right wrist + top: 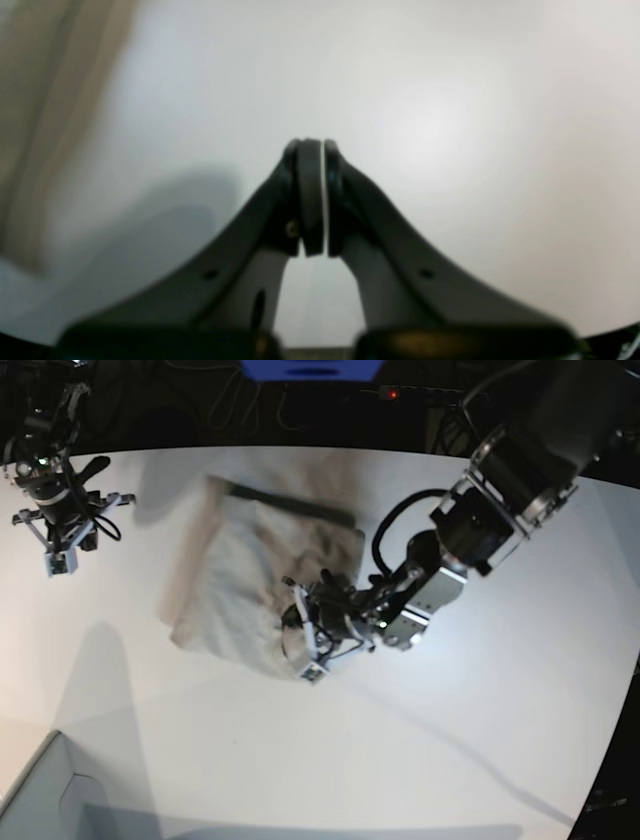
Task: Layout the t-shirt on the table in an organized manner, then fold the t-shirt properly
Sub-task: 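Grasp the folded shirt with the left gripper and fold it over once more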
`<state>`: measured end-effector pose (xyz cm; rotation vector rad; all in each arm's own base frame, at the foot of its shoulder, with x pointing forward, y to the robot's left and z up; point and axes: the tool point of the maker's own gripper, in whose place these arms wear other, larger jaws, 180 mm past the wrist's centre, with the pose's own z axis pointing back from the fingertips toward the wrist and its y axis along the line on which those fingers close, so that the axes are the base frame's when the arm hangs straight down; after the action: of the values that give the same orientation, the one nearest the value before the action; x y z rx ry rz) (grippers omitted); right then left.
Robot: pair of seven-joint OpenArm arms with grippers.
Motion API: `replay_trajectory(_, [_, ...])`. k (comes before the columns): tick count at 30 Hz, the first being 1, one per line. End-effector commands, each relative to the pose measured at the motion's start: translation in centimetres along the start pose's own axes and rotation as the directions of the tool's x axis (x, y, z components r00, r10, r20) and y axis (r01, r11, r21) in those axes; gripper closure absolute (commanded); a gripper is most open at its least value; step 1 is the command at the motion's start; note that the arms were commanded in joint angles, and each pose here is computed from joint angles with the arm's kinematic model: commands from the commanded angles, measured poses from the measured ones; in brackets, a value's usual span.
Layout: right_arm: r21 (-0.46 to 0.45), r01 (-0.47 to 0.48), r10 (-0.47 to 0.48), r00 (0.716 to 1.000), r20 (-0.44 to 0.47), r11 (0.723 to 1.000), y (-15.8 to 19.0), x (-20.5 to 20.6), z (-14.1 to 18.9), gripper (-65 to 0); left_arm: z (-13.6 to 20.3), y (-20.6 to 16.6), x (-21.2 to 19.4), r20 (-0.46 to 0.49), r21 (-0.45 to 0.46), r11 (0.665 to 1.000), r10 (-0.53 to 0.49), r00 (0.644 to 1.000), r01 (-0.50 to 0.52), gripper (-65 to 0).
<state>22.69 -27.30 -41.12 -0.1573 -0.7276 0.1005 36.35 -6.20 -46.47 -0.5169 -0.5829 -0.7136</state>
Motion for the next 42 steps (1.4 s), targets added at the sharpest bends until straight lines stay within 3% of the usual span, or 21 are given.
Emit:
replay_trajectory(1, [-0.016, -0.003, 0.003, 0.998, 0.055, 1.000, -0.6, 1.4, 0.6, 0.0, -0.5, -2.1, 1.8, -0.005, -0.065, 0.992, -0.113, 0.994, 0.112, 0.0])
replay_trajectory(5, [-0.055, 0.028, -0.025, 0.998, 0.055, 0.998, -1.7, 0.8, 1.6, 0.0, -1.8, -4.4, 4.0, -0.020, -0.110, 0.929, -0.356, 0.934, 0.352, 0.0])
replay_trajectory(8, [-0.080, 0.040, -0.036, 0.998, 0.050, 0.996, -2.4, 0.2, 2.3, 0.0, -2.9, -6.1, 5.8, -0.011, -0.127, 0.861, -0.498, 0.867, 0.493, 0.0])
replay_trajectory(10, [-0.090, 0.053, -0.049, 0.998, 0.046, 0.995, -2.5, -0.3, 2.6, 0.0, -3.3, -6.4, 6.3, -0.011, -0.127, 0.820, -0.564, 0.826, 0.559, 0.0])
replay_trajectory(12, [-0.109, 0.055, -0.050, 0.998, 0.042, 0.993, -3.0, -0.6, 3.3, 0.0, -3.0, -4.8, 7.4, -0.001, -0.086, 0.809, -0.583, 0.812, 0.581, 0.0])
replay_trajectory(14, [-0.111, 0.056, -0.052, 0.998, 0.039, 0.992, -2.8, -0.9, 3.7, 0.0, -2.8, -4.4, 7.8, -0.007, -0.074, 0.772, -0.634, 0.773, 0.632, 0.0])
replay_trajectory(17, [-0.125, 0.059, -0.055, 0.998, 0.031, 0.990, -3.0, -1.5, 4.4, 0.0, -2.9, -5.1, 7.9, -0.010, -0.086, 0.692, -0.720, 0.694, 0.717, 0.0])
replay_trajectory(21, [-0.142, 0.077, -0.075, 0.997, 0.021, 0.987, -3.2, -2.2, 5.0, 0.0, -3.0, -5.8, 7.4, -0.035, -0.103, 0.560, -0.828, 0.560, 0.822, 0.0])
replay_trajectory(23, [-0.151, 0.086, -0.087, 0.996, 0.003, 0.985, -3.2, -3.0, 5.5, 0.0, -3.2, -5.7, 6.7, -0.048, -0.110, 0.525, -0.851, 0.523, 0.844, 0.0])
replay_trajectory(26, [-0.147, 0.100, -0.100, 0.995, 0.008, 0.984, -2.5, -3.2, 5.9, 0.0, -3.2, -5.9, 6.7, -0.034, -0.111, 0.497, -0.868, 0.496, 0.861, 0.0])
replay_trajectory(38, [-0.139, 0.151, -0.150, 0.989, 0.017, 0.979, -0.5, -3.4, 6.9, 0.0, -3.5, -11.8, 6.7, 0.135, -0.159, 0.461, -0.866, 0.481, 0.873, -0.1])
replay_trajectory(42, [-0.135, 0.162, -0.161, 0.987, 0.018, 0.978, -0.1, -3.5, 6.8, 0.0, -3.6, -11.7, 6.3, 0.121, -0.156, 0.402, -0.899, 0.421, 0.902, -0.2])
